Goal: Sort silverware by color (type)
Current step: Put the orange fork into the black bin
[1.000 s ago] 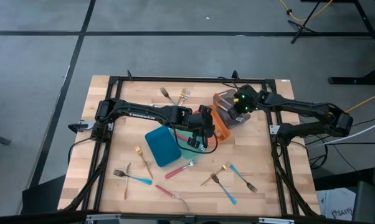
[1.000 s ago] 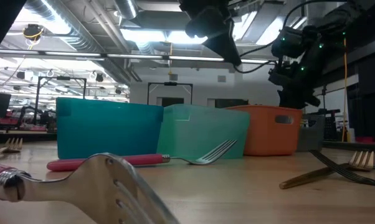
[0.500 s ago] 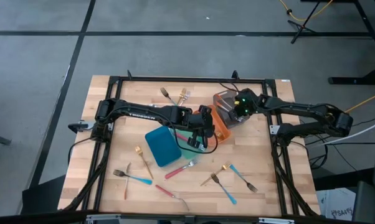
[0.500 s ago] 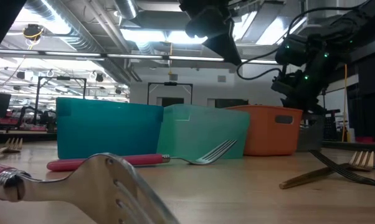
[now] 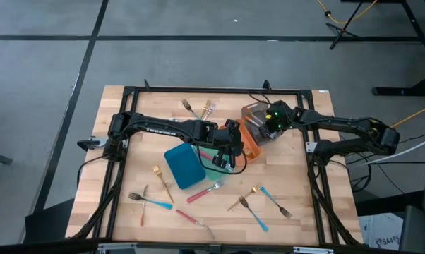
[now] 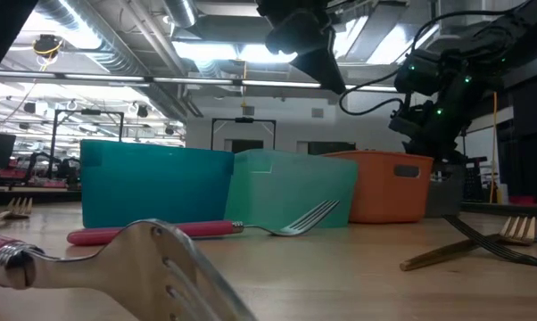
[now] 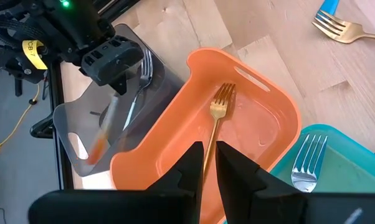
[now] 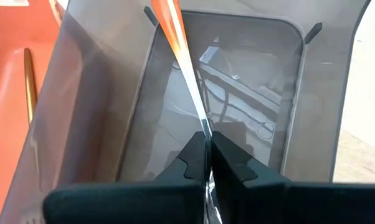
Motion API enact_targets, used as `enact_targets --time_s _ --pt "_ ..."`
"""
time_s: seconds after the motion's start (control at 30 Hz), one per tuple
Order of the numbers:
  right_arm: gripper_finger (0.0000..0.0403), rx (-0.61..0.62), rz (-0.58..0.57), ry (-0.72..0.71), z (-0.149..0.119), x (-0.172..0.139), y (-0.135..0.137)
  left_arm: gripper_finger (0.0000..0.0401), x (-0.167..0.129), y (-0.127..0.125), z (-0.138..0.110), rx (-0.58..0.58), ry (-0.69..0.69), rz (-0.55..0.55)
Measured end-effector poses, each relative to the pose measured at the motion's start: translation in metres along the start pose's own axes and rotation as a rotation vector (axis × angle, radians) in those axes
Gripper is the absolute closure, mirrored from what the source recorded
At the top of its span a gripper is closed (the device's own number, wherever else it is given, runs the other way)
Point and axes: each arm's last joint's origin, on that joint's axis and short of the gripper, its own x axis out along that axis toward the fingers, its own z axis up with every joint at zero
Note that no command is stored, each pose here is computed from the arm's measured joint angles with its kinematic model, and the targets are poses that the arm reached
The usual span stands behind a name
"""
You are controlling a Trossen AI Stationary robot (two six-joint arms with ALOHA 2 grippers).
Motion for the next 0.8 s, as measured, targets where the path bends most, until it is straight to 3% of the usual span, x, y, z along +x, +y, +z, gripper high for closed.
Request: enact_targets --time_s 0.3,0.8 --pt "0.0333 0.0 0.0 0.0 0.0 0.0 0.0 0.0365 0.0 0.0 0.0 -0.015 0.0 0.0" --pt "0.0329 0.0 0.0 0.0 0.0 0.0 0.0 0.0353 0.0003 0.0006 0.0006 -0.163 -0.009 -0.001"
